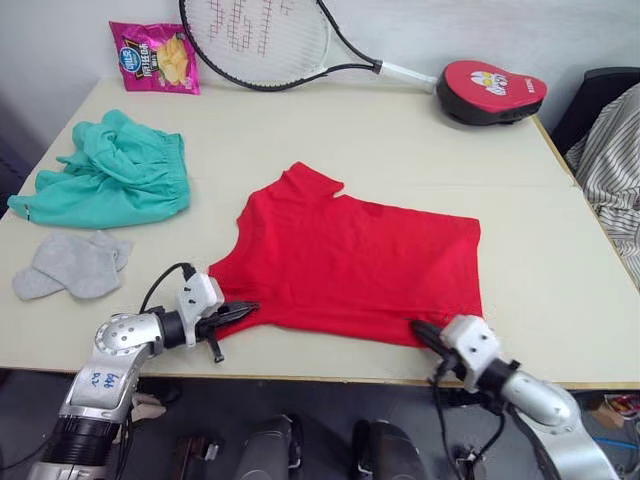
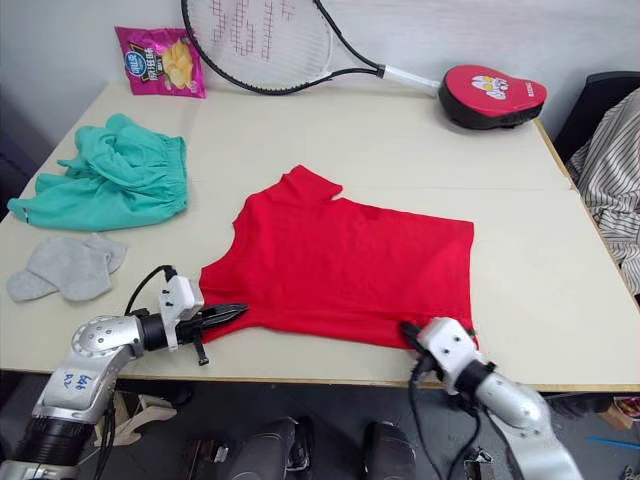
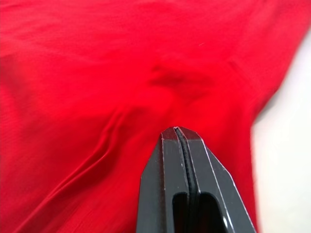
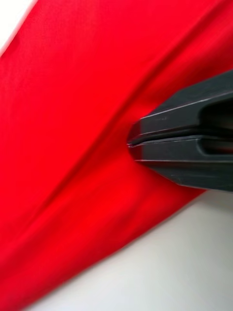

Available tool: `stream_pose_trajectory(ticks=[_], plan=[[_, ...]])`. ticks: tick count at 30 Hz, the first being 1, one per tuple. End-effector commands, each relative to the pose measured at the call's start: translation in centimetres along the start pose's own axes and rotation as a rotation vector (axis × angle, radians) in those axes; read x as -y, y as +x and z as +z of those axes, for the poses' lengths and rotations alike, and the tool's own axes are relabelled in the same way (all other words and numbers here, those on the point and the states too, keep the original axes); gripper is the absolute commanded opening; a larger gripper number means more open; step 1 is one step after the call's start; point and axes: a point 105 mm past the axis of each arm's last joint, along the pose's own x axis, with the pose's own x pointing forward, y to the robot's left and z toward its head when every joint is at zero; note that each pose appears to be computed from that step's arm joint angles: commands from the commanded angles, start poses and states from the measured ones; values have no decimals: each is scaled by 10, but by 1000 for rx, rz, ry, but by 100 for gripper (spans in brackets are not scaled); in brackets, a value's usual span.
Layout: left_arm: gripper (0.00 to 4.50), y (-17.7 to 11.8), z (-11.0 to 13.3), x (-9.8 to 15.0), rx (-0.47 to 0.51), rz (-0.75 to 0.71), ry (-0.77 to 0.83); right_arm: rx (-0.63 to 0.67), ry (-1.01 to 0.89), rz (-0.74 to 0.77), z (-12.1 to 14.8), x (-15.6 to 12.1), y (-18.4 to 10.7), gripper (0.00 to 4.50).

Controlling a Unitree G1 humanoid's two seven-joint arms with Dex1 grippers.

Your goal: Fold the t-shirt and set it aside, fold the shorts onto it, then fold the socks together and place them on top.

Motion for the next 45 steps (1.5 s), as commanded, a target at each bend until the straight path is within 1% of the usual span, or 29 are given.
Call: stream_pose_trajectory(ticks=[1, 3, 4, 6, 7, 10, 13, 15, 17, 18, 21, 23, 25, 27, 29, 31, 33, 35, 38, 41, 44, 45], plan=[[0, -16, -18, -19, -70, 127, 16, -76, 22, -99, -30, 26, -31, 3], [0, -20, -15, -30, -32, 189, 11, -95, 41, -185, -40, 47, -49, 3], [0, -25, -3, -41, 50, 231, -22, -85, 48, -238, -40, 61, -58, 3], [0, -34, 18, -48, 159, 226, -53, -44, 41, -271, -29, 76, -64, 3], [0, -39, 24, -49, 181, 203, -57, -15, 38, -263, -21, 80, -64, 3], [0, -49, 33, -44, 162, 102, -44, 68, 20, -190, 8, 79, -56, 3], [0, -51, 47, -31, 159, -14, -25, 137, -4, -61, 35, 62, -42, 3], [0, -45, 49, -12, 132, -115, 14, 157, -25, 39, 45, 40, -29, 3], [0, -38, 45, 8, 104, -198, 47, 161, -71, 143, 49, 15, -16, 3], [0, -34, 42, 15, 97, -210, 53, 164, -77, 181, 49, 4, -10, 3], [0, -23, 30, 26, 89, -170, 45, 168, -79, 217, 44, -18, 8, 3], [0, -19, 17, 28, 63, -129, 46, 158, -75, 204, 37, -23, 16, 3], [0, -19, 5, 25, 33, -67, 39, 135, -68, 159, 27, -18, 20, 3], [0, -22, -6, 21, -7, -22, 43, 108, -58, 116, 16, -10, 17, 3], [0, -29, -16, 13, -51, 24, 57, 71, -60, 84, 4, 1, 7, 3], [0, -38, -21, 0, -68, 90, 58, 34, -49, 39, -6, 16, -7, 3], [0, -45, -19, -14, -52, 152, 44, 11, -28, -20, -13, 32, -20, 3], [0, -49, -17, -22, -38, 180, 38, 1, -18, -53, -17, 41, -27, 3], [0, -67, -5, -45, 11, 243, 15, -10, -13, -96, -17, 61, -47, 3], [0, -80, 9, -49, 65, 195, -30, 36, 60, -66, -2, 66, -53, 3], [58, -91, 18, -47, 57, 102, -50, 30, 18, 87, 15, 55, -53, 61], [90, -94, 19, -42, 37, 53, -46, 15, -18, 141, 17, 51, -53, 94]])
